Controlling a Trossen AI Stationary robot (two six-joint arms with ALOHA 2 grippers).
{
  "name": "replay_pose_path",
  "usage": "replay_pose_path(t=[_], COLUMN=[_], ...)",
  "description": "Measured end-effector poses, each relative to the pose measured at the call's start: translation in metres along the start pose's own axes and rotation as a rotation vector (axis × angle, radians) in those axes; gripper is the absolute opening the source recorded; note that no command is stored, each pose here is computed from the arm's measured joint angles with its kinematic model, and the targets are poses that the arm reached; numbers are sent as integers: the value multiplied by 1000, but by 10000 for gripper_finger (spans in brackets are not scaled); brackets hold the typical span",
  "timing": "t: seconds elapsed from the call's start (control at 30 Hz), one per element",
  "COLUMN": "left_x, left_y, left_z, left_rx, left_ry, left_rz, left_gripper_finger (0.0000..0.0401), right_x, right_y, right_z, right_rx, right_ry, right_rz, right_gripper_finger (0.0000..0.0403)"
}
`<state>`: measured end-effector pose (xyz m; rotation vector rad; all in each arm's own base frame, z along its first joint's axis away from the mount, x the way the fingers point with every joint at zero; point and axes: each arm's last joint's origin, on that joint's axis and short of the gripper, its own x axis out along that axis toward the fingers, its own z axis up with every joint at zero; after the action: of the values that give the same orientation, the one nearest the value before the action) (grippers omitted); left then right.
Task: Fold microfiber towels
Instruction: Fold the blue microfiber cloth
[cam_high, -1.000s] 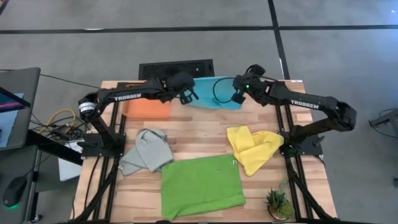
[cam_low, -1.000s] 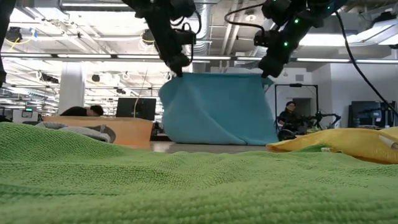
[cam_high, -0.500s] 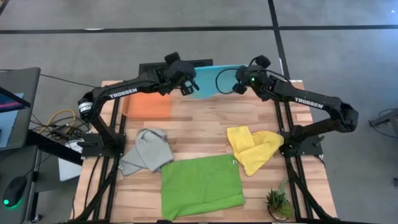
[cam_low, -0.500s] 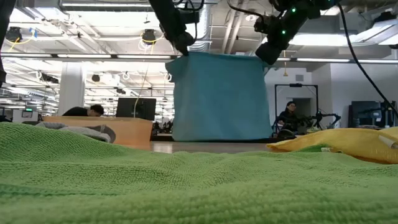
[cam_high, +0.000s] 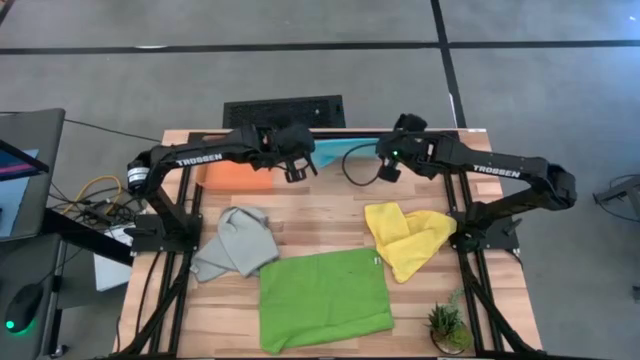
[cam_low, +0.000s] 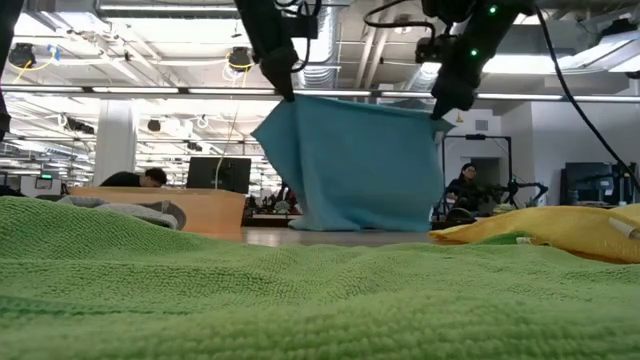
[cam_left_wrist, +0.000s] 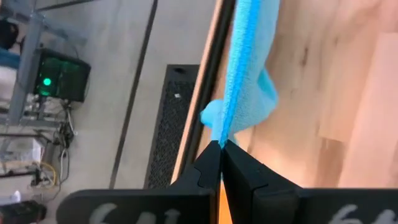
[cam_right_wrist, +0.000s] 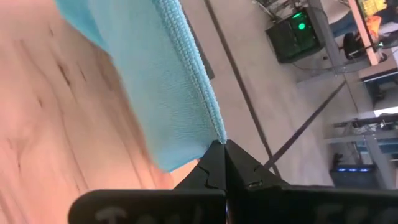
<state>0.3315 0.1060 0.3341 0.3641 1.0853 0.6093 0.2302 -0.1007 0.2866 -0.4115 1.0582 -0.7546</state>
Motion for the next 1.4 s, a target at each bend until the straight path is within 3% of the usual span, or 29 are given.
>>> replay_pose_path(t=[0.17, 0.27, 0.5, 0.63, 0.8, 0.97, 1.13, 1.4], left_x=[-2, 1, 16, 21, 4, -5, -1, -8], left_y=[-3, 3, 37, 60, 76, 63, 31, -18], left_z=[0, -1, 2, 7, 18, 14, -3, -11], left_rx=[24, 7, -14, -17, -16, 10, 5, 34], left_ry=[2, 18, -29, -82, -133, -84, 51, 106], left_rz=[6, 62, 177, 312, 362, 233, 58, -122], left_gripper_finger=[0, 0, 0, 0, 0, 0, 0, 0], right_x=[-2, -1, 7, 11, 7, 1, -6, -22], right_y=[-2, -6, -23, -36, -48, -35, -12, 18], right_z=[0, 0, 5, 9, 11, 8, 1, -9], right_rx=[15, 33, 72, 85, 82, 38, 2, -36], right_ry=[7, 15, -20, -63, -54, -45, -14, 38], right_rz=[-52, -105, -197, -265, -389, -308, -139, 45], right_gripper_finger=[8, 8, 8, 8, 8, 8, 8, 8])
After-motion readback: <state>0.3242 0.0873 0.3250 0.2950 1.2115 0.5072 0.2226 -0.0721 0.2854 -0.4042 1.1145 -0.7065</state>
